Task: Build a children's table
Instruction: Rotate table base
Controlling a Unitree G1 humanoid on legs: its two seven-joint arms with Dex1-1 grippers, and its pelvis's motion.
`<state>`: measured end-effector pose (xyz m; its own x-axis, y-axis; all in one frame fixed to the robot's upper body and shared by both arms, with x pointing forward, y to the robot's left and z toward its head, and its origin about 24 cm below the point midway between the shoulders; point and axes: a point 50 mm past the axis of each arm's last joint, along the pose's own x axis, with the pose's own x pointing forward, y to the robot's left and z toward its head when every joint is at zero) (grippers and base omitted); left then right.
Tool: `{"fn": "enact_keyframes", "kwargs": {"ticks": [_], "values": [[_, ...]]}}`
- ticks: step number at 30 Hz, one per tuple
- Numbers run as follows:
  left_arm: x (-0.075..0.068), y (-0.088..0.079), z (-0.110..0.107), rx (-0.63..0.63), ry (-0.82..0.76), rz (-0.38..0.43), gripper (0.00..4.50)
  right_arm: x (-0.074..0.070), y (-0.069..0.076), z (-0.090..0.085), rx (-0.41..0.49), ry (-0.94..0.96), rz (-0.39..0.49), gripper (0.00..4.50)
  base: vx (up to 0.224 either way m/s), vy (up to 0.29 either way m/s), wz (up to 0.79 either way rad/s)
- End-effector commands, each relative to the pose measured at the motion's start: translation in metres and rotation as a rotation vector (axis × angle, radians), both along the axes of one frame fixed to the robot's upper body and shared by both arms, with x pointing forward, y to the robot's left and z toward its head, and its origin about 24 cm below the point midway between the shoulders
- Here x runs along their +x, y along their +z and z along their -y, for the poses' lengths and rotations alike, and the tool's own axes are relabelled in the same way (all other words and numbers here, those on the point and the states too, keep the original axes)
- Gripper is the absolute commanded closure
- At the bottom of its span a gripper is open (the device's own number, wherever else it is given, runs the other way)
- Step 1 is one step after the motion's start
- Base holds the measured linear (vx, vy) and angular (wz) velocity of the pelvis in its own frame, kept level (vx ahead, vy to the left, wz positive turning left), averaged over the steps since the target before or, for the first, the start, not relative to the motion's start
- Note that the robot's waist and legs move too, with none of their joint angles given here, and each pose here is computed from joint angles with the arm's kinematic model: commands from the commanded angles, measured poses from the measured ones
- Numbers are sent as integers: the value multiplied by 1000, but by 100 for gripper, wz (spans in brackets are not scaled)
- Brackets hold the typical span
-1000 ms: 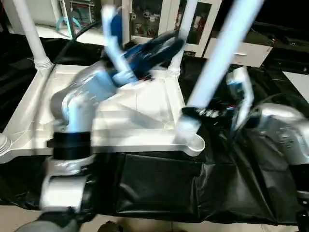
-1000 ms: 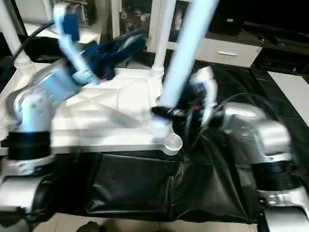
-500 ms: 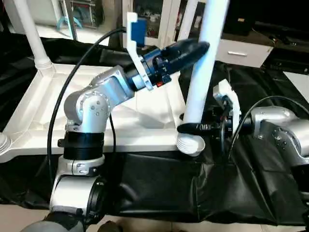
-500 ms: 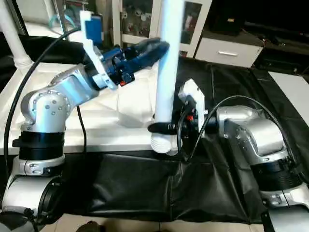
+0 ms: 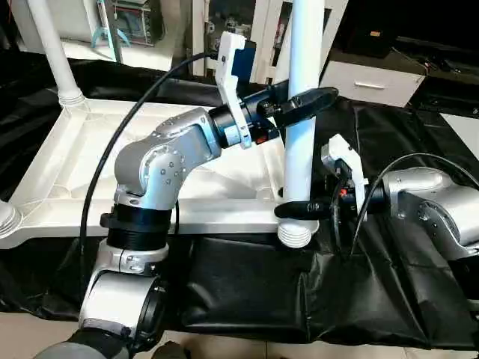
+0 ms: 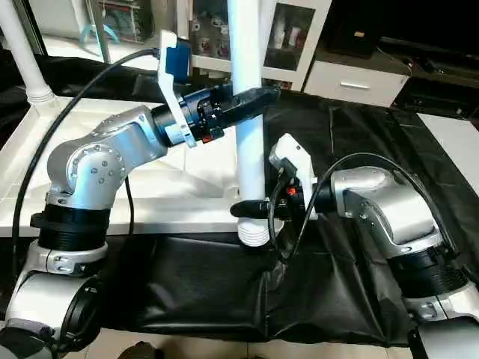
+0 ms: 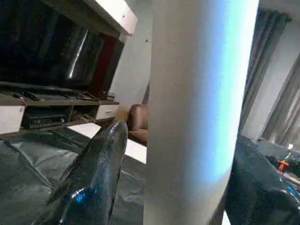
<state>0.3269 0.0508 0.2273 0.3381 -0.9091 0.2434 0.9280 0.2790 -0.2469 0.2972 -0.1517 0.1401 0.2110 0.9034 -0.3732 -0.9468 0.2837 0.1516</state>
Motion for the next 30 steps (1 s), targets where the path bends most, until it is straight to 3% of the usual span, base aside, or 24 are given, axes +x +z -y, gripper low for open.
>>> {"fn": "enact_keyframes", "kwargs": {"ticks": [1, 11, 19, 22, 27, 30], "values": [[5, 4, -3, -2, 41, -16, 186, 3, 11, 0, 8, 3, 50, 266, 0, 0, 0], [4, 6, -7, -36, 54, -60, 263, 5, 12, -1, 22, -15, 69, 266, 0, 0, 0], [13, 10, -13, -56, 132, -99, 276, 8, 16, -3, 54, -40, 97, 266, 0, 0, 0], [17, 13, -15, -64, 169, -114, 277, 9, 17, -2, 74, -60, 96, 196, 0, 0, 0], [19, 16, -15, -75, 176, -125, 279, 9, 19, -1, 99, -79, 92, 162, 0, 0, 0], [21, 18, -15, -88, 178, -151, 279, 8, 25, -1, 165, -90, 77, 145, 0, 0, 0]]}}
